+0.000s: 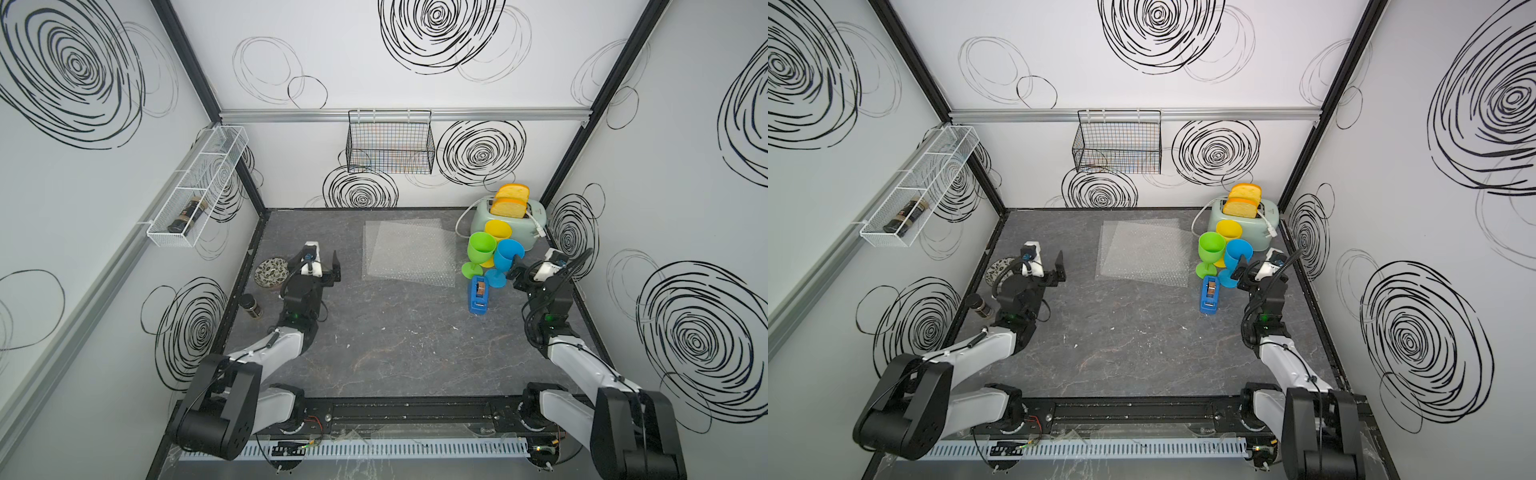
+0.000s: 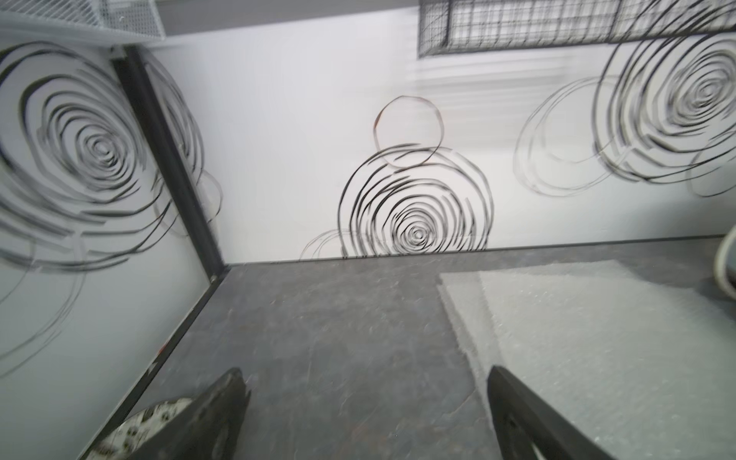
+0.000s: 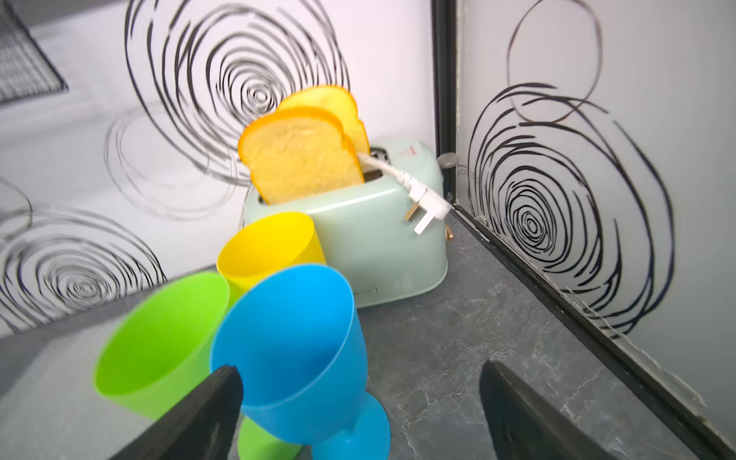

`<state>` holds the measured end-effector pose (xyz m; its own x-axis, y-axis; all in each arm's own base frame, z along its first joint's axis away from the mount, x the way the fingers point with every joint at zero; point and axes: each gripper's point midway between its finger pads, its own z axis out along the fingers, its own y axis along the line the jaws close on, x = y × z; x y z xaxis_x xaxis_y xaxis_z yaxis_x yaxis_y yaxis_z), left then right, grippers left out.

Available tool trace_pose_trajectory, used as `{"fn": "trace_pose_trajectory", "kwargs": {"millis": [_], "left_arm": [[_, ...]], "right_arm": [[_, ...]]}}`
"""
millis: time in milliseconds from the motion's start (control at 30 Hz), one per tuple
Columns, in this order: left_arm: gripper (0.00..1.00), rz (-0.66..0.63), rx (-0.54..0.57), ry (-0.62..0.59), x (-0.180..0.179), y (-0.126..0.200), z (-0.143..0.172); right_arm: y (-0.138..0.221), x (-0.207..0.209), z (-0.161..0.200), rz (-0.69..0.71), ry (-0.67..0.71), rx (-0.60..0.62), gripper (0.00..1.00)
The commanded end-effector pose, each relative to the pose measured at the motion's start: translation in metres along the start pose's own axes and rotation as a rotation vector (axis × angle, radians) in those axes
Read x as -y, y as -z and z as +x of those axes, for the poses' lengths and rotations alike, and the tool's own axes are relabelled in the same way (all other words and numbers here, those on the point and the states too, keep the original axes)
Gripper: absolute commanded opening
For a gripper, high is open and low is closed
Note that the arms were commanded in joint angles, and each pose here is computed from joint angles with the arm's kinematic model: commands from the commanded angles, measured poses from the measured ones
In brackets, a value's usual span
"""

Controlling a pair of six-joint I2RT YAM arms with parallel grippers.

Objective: Wrap wine glasses in bubble wrap
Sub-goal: Pick up the bubble wrap from the bubble wrap.

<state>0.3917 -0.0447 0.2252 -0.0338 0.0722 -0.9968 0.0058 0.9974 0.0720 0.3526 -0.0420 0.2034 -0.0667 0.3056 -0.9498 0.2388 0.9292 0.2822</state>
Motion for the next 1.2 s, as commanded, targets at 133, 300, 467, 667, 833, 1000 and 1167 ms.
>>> {"fn": "trace_pose_trajectory", "kwargs": {"millis": [133, 300, 467, 667, 833, 1000, 1167], "left_arm": [[0.96, 0.396, -0.32, -0.123, 0.109, -0.013, -0.017], [0.96, 0.535, -0.468, -0.044, 0.163, -0.025, -0.019], [0.97, 0.547, -0.674, 0.051, 0.184, -0.062, 0.017], [0.97, 0.568, -0.844, 0.087, 0.189, -0.112, 0.057], [0.95, 0.589, -0.943, 0.142, 0.188, -0.142, 0.095], [0.82, 0.553, -1.018, 0.19, 0.178, -0.161, 0.134], [0.76, 0.505, -1.051, 0.189, 0.167, -0.164, 0.155]], "right_arm": [[0.025, 0.018, 0.01, 0.118, -0.292, -0.167, 0.97], [0.034, -0.002, 0.016, 0.044, -0.274, -0.304, 0.97], [0.044, -0.024, 0.028, -0.082, -0.228, -0.413, 0.99], [0.062, -0.041, 0.034, -0.179, -0.184, -0.517, 0.97], [0.074, -0.046, 0.037, -0.221, -0.155, -0.547, 0.96], [0.082, -0.051, 0.04, -0.268, -0.136, -0.559, 0.94], [0.086, -0.053, 0.038, -0.279, -0.118, -0.569, 0.93]]}}
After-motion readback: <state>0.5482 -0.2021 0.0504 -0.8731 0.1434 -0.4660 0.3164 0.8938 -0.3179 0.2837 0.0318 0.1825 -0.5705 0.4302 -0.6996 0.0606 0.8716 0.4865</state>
